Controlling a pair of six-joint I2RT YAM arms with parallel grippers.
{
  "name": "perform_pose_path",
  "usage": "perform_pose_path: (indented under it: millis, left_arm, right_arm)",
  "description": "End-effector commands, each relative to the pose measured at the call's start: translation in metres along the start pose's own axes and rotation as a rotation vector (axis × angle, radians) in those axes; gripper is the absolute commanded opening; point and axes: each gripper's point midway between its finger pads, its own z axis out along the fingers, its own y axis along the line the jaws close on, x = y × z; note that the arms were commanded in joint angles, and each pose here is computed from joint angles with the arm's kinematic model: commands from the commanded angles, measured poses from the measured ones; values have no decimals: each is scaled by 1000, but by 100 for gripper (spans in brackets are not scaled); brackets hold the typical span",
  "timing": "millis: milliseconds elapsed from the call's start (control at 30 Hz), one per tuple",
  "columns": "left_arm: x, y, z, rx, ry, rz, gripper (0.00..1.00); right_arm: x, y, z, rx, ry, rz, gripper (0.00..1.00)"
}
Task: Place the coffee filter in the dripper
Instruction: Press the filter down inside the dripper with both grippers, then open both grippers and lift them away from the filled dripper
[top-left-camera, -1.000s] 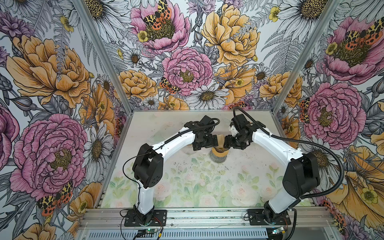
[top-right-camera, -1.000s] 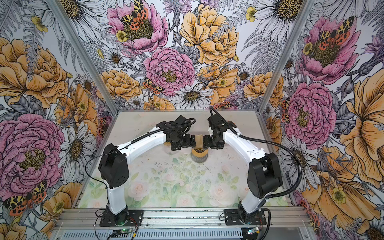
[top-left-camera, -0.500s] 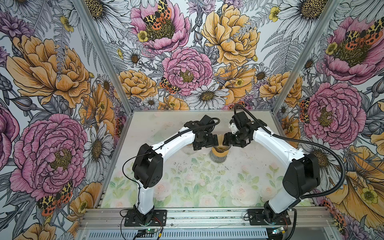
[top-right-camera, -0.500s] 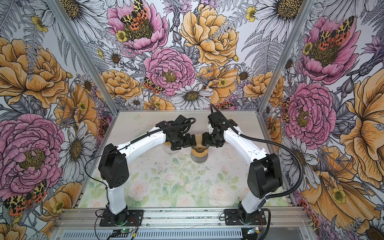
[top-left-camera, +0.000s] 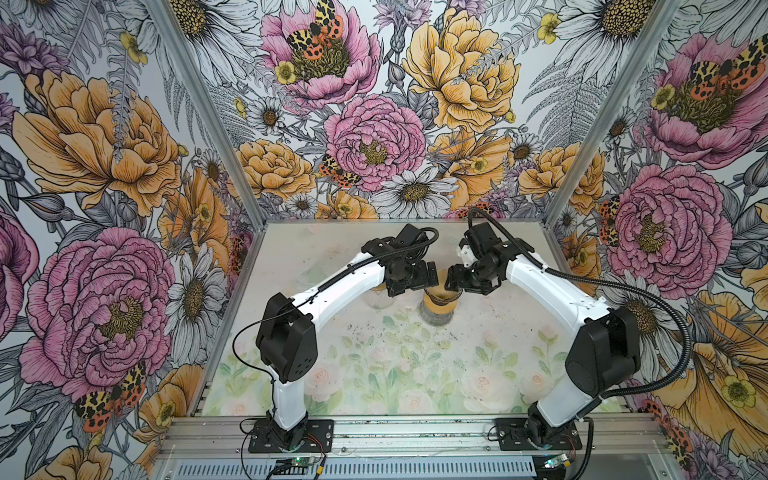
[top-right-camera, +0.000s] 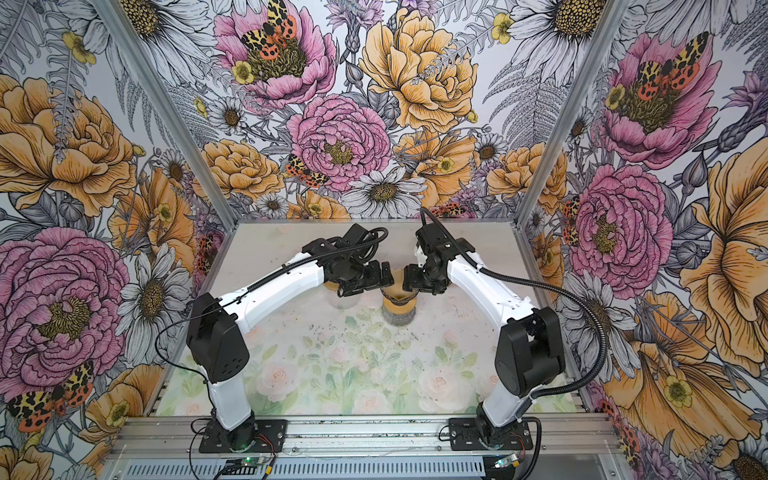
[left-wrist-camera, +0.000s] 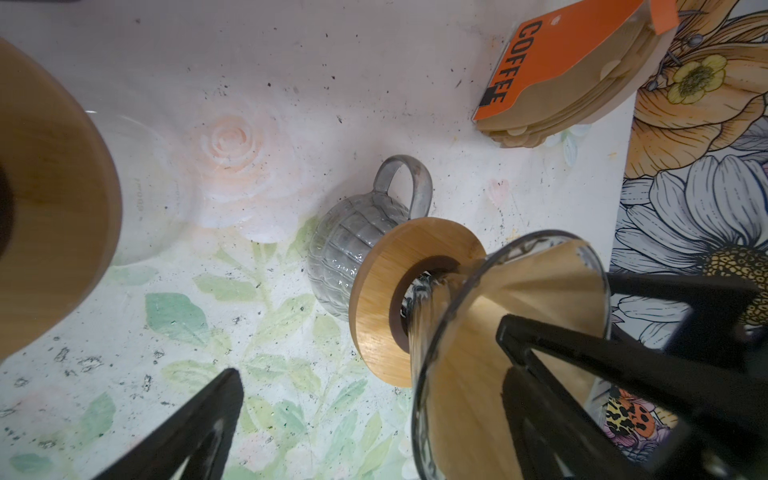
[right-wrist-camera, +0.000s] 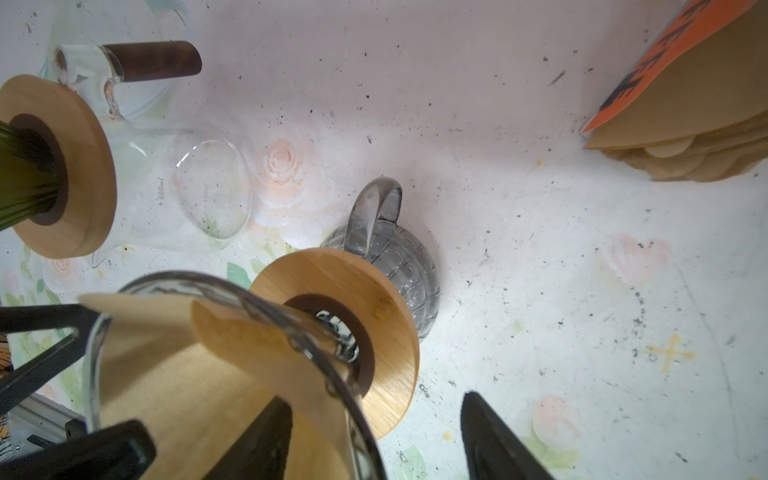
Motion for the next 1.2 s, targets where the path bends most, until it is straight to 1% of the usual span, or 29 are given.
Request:
perform_pose_path:
  millis: [0,233,367,433,567,867,1000,1167]
  left_arm:
    - [-1,-22,-34,82,-41,36,99]
    - [12,-28,-43,103,-42,59,99]
    - [16,-37,-60,147,-70,78,99]
    - [15,-44,-70,193,-87,97,99]
    - [10,-55,-90,261,-143,138,99]
    - [-10,-56,-138,312,-276,203,99]
    - [-11,-55,-149,328,-298,230,99]
    - [-12,-49,-160,343,-332,243,99]
  right_arm:
    - [-15,6,-31,-13,-101,-7,67]
    - [-17,9,-55,-19,-168,-19,67]
    - [-17,13,-70,-33,-204,-34,67]
    - [-16,15,-78,-43,-223,-40,67]
    - [-15,18,-90,-54,-255,-64,67]
    - [-11,27,-117,-98,-316,-109,69]
    - [-8,35,-125,-138,-325,-128,69]
    - [-2,37,-131,-152,-335,-135,71]
